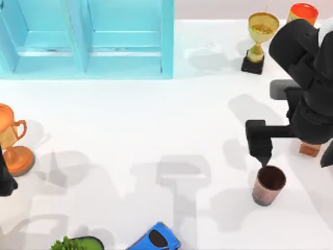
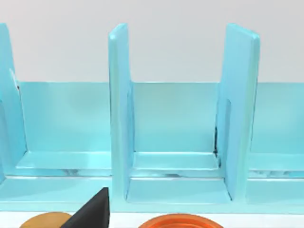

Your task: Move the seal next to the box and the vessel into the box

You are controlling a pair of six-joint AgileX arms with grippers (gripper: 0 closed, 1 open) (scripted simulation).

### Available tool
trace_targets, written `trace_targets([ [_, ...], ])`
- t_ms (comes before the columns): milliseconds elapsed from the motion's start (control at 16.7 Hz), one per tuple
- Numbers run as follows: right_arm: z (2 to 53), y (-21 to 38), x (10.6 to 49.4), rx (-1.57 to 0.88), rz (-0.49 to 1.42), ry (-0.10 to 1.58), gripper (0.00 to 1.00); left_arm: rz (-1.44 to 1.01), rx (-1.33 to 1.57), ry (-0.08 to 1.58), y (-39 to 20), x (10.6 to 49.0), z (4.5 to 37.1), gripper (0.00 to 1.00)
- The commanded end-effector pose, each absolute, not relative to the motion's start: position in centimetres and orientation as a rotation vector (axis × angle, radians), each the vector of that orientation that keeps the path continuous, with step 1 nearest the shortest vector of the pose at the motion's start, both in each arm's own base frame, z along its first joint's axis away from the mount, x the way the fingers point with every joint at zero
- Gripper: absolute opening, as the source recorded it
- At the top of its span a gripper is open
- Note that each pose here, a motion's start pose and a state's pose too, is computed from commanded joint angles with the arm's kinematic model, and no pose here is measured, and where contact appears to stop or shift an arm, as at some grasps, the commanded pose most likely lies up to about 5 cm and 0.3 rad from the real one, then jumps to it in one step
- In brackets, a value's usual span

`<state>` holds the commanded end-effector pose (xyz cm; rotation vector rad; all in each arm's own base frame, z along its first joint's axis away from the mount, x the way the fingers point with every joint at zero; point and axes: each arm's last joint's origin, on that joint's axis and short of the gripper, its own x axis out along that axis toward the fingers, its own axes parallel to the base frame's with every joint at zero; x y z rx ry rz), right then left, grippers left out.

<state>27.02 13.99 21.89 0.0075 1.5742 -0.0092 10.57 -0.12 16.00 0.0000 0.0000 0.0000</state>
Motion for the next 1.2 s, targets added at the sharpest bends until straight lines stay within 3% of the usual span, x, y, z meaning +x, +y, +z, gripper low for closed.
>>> trace_targets([
  [420,15.6,14.0,26.9,0.008,-0.007,1.571,1.0,0.0,0.0,0.0,-0.1,10.6,16.0,1.0],
  [720,14.9,14.0,26.8,0.008,-0.008,1.573,1.0,0.0,0.0,0.0,-0.1,10.6,16.0,1.0],
  [1200,14.9,14.0,26.8,0.008,-0.008,1.573,0.4,0.0,0.0,0.0,-0.1,10.6,16.0,1.0],
])
